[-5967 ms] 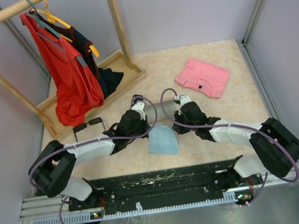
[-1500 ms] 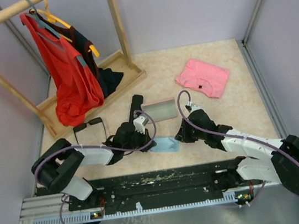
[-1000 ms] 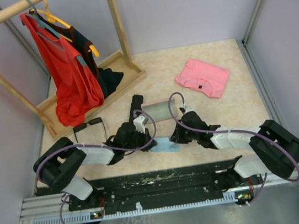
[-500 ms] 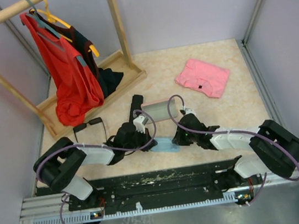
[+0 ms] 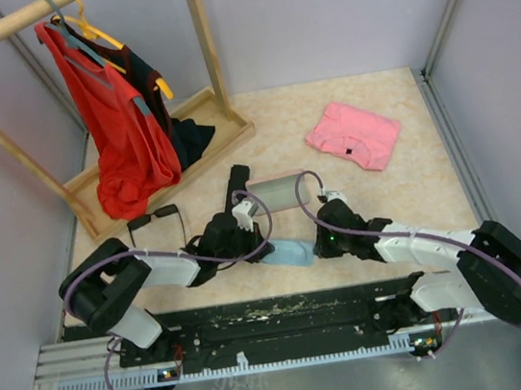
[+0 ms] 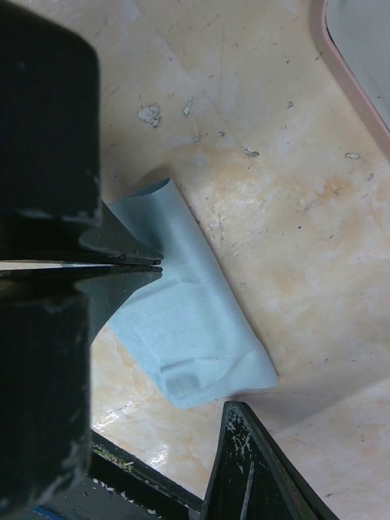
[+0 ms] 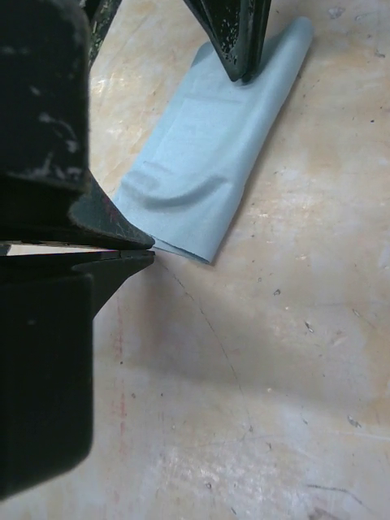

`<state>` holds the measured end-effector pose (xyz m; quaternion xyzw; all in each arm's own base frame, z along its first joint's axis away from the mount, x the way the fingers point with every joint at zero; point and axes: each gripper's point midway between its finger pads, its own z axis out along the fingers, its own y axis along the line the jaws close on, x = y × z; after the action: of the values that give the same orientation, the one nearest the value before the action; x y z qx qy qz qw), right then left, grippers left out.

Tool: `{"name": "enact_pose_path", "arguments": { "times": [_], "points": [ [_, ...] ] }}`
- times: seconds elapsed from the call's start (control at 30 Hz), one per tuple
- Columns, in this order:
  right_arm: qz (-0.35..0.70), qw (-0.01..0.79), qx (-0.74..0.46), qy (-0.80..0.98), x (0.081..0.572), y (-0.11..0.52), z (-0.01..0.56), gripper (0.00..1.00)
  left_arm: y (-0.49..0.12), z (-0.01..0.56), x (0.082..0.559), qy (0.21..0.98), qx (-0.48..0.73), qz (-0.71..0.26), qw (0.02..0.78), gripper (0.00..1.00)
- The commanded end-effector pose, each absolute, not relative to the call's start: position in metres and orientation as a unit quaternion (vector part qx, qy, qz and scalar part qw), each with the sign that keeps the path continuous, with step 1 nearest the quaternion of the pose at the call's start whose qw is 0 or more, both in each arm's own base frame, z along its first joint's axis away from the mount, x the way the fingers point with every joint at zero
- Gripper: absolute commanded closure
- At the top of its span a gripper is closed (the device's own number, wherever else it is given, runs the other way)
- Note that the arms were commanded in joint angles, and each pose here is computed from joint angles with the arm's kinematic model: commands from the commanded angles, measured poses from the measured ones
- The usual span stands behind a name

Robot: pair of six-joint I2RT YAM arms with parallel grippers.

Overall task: Organize the sunglasses
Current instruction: Fold the glasses cleaning cloth at the center of the board.

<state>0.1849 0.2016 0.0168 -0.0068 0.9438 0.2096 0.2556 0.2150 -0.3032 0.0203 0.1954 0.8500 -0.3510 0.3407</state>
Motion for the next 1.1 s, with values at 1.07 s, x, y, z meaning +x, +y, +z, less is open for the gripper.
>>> {"name": "enact_pose_path", "arguments": {
  "times": [1.07],
  "points": [
    [0.292, 0.244, 0.011, 0.925, 0.183, 0.232, 0.022, 1.00, -0.284, -0.013, 0.209, 0.884, 0.194, -0.300, 0.302, 1.00]
  ]
}}
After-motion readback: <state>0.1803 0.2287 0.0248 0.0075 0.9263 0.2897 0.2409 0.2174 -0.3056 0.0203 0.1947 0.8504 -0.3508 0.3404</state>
